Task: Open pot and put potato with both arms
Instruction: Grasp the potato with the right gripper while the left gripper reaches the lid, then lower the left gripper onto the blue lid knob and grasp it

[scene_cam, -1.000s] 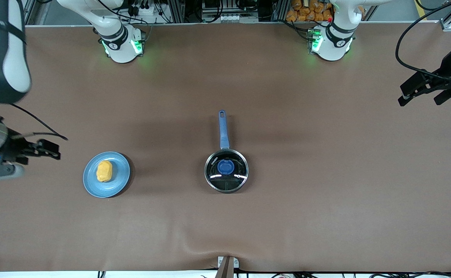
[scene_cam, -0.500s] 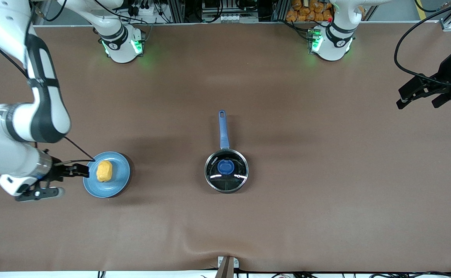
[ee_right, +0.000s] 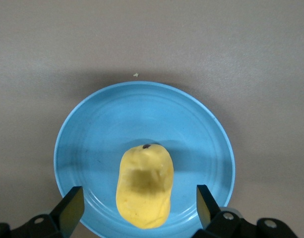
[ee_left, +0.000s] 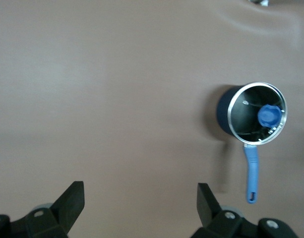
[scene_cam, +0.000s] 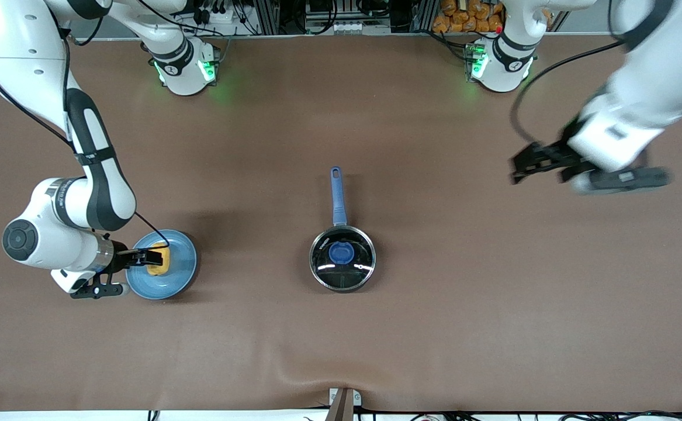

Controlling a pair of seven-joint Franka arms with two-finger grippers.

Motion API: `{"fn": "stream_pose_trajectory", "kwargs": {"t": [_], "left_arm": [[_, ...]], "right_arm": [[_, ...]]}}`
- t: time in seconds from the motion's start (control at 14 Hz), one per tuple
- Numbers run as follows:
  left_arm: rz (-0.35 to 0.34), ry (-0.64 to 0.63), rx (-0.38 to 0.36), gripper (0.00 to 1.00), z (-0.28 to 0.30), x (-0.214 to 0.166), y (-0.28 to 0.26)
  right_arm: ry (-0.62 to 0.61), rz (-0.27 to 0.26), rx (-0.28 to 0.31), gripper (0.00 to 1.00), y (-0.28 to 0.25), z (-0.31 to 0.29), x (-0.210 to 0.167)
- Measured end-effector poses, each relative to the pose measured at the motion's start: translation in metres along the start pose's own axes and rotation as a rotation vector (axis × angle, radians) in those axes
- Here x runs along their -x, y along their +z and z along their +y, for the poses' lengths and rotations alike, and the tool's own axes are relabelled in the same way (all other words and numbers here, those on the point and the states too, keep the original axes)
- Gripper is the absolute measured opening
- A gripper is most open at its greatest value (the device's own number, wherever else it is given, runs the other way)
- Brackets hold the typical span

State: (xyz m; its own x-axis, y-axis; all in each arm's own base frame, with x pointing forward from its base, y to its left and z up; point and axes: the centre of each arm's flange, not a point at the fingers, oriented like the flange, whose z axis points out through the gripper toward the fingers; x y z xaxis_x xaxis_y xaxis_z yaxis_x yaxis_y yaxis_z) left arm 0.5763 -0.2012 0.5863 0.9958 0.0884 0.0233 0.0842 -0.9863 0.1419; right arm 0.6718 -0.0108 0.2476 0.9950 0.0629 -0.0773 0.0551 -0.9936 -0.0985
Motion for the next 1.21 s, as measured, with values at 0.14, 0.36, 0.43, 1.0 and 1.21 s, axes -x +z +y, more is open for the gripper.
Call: {"fn": "stream_pose_trajectory", "kwargs": {"t": [0.14,0.36,0.43,1.0,1.21], "left_arm": [[0.002,-0.029,0.018,1.0,0.05,0.0,0.032],[0.013,-0.072,0.041,1.0,0.104,0.002,0.07],[0.023,-0.082,0.042,1.0,0.12,0.003,0.084],[0.102,-0.127,0.058,1.0,0.215,0.003,0.221],[0.166,-0.097,0.056,1.0,0.236,0.007,0.266]], "right_arm": [[0.007,-0.007,-0.005,1.0,0.008,0.002,0.0],[0.021,-0.02,-0.016,1.0,0.02,0.005,0.001],[0.029,-0.023,-0.023,1.0,0.025,0.006,0.001],[0.042,-0.047,-0.033,0.92,0.056,0.008,0.002],[0.038,-0.052,-0.035,0.58,0.057,0.005,0.003]]}}
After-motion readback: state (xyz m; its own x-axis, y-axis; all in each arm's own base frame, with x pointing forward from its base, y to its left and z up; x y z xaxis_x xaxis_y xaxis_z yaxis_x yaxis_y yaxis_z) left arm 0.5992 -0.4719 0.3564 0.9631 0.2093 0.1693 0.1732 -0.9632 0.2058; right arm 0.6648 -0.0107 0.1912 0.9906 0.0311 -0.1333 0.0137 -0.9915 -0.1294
